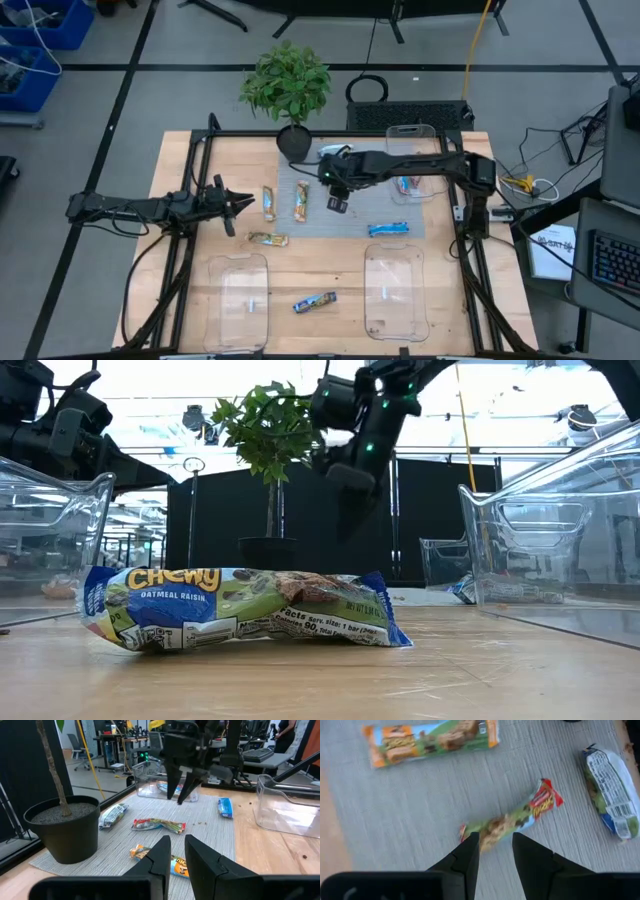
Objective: Pick and place Granola Bars by type
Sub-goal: Put the red granola bar into the top transparent bin
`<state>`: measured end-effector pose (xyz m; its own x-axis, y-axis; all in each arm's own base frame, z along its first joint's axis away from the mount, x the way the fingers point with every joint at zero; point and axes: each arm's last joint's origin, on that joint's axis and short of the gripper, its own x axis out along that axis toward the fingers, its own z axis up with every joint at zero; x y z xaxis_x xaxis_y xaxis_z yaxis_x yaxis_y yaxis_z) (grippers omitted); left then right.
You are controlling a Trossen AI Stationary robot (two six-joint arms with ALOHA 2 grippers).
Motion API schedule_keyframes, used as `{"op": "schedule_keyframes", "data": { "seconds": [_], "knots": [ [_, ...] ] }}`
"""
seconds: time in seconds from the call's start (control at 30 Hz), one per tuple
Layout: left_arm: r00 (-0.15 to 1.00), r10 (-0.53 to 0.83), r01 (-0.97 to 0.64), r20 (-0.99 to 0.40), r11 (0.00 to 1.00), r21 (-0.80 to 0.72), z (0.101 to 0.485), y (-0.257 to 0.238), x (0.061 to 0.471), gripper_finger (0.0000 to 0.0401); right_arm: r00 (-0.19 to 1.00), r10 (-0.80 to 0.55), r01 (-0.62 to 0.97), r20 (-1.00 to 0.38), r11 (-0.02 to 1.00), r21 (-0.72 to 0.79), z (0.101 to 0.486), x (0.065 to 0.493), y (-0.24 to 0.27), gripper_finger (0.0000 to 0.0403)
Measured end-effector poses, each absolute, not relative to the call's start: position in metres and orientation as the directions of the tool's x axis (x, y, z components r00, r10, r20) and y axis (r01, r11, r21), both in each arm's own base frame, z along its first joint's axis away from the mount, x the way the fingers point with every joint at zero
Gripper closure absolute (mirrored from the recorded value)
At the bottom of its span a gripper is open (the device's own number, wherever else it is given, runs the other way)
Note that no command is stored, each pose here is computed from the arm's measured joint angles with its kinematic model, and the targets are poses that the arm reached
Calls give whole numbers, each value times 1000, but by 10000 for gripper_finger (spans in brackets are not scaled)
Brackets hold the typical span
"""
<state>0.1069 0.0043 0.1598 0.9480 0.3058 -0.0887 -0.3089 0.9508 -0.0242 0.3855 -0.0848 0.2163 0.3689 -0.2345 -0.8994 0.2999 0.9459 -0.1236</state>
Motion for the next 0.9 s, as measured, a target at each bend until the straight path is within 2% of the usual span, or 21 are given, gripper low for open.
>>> {"op": "schedule_keyframes", "data": {
  "seconds": [0.43,0.7,0.9],
  "knots": [
    [948,306,-309,-89,951,-25,160,4,107,339,355,-254,461,-900,885,-68,186,396,-108,291],
    [948,306,-309,-89,951,-27,160,4,107,339,317,-249,537,-915,842,-43,172,386,-115,291],
    [948,306,-310,-89,950,-32,160,4,107,339,347,-176,553,-921,832,50,160,381,-118,291]
  ]
}}
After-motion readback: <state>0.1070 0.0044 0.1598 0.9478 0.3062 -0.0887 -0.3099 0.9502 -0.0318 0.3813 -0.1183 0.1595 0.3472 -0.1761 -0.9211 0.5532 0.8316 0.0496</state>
